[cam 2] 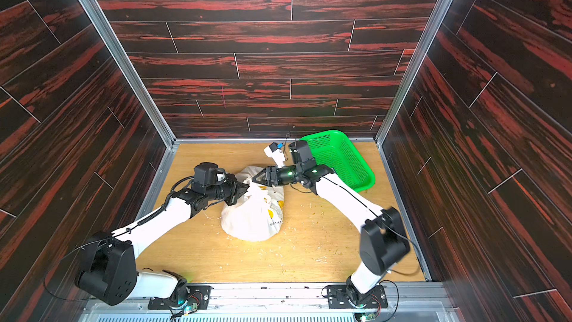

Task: Place the pineapple into a plastic bag & tie a knot
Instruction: Tie the plastic bag at the center of the board.

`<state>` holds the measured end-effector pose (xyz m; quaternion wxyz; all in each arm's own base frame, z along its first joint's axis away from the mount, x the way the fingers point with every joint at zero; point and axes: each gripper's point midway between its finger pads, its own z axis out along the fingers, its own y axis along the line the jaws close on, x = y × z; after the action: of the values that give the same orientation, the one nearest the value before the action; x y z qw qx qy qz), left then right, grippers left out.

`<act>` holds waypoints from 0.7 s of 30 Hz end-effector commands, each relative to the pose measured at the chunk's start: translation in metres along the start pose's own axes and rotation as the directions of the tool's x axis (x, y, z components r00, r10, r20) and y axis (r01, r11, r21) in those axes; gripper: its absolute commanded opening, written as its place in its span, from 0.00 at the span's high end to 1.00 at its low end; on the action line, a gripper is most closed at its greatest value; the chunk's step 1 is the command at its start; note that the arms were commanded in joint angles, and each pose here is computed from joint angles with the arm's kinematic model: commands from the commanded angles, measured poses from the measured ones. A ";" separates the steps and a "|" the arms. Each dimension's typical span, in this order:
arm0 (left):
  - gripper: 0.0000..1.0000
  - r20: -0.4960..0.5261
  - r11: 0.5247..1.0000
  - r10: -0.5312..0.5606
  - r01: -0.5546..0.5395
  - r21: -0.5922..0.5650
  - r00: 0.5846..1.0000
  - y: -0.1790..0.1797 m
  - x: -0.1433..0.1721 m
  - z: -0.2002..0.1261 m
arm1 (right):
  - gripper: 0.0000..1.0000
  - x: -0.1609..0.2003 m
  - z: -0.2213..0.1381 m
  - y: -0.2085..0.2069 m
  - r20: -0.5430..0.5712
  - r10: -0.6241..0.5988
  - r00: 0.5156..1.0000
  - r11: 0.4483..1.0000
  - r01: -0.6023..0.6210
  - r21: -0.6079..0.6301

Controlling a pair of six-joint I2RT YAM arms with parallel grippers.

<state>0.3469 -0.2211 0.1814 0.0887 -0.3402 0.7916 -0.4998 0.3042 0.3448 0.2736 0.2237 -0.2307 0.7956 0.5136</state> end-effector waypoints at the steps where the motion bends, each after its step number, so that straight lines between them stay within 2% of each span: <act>1: 1.00 -0.005 1.000 0.006 -0.007 -0.022 1.000 0.008 -0.001 -0.001 | 0.34 0.003 -0.029 -0.017 0.067 -0.054 0.996 0.981 0.040 0.190; 4: 1.00 -0.004 1.000 0.007 -0.007 -0.024 1.000 0.008 -0.001 -0.001 | 0.36 0.024 -0.047 -0.042 0.111 -0.109 0.988 0.944 0.068 0.322; 6: 1.00 -0.002 1.000 0.011 -0.011 -0.023 1.000 0.008 -0.001 -0.002 | 0.39 0.043 -0.048 -0.059 0.111 -0.130 0.985 0.928 0.081 0.364; 9: 1.00 -0.005 1.000 0.014 -0.014 -0.027 1.000 0.008 -0.001 -0.002 | 0.41 0.069 -0.030 -0.062 0.080 -0.241 0.967 0.928 0.206 0.312; 11: 1.00 -0.007 0.999 0.016 -0.016 -0.030 1.000 0.009 -0.001 -0.001 | 0.41 0.083 -0.014 -0.056 0.064 -0.351 0.934 0.911 0.324 0.256; 17: 1.00 -0.004 0.999 0.027 -0.027 -0.043 1.000 0.010 -0.001 -0.003 | 0.44 0.075 0.000 -0.062 0.076 -0.455 0.887 0.869 0.424 0.256; 21: 1.00 -0.002 0.998 0.031 -0.031 -0.046 1.000 0.011 -0.002 -0.002 | 0.46 0.073 0.005 -0.066 0.080 -0.464 0.882 0.863 0.431 0.263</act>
<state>0.3431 -0.2182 0.1752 0.0878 -0.3310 0.8028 -0.4881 0.2735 0.3067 0.1617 0.3722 -0.3277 0.7873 0.3663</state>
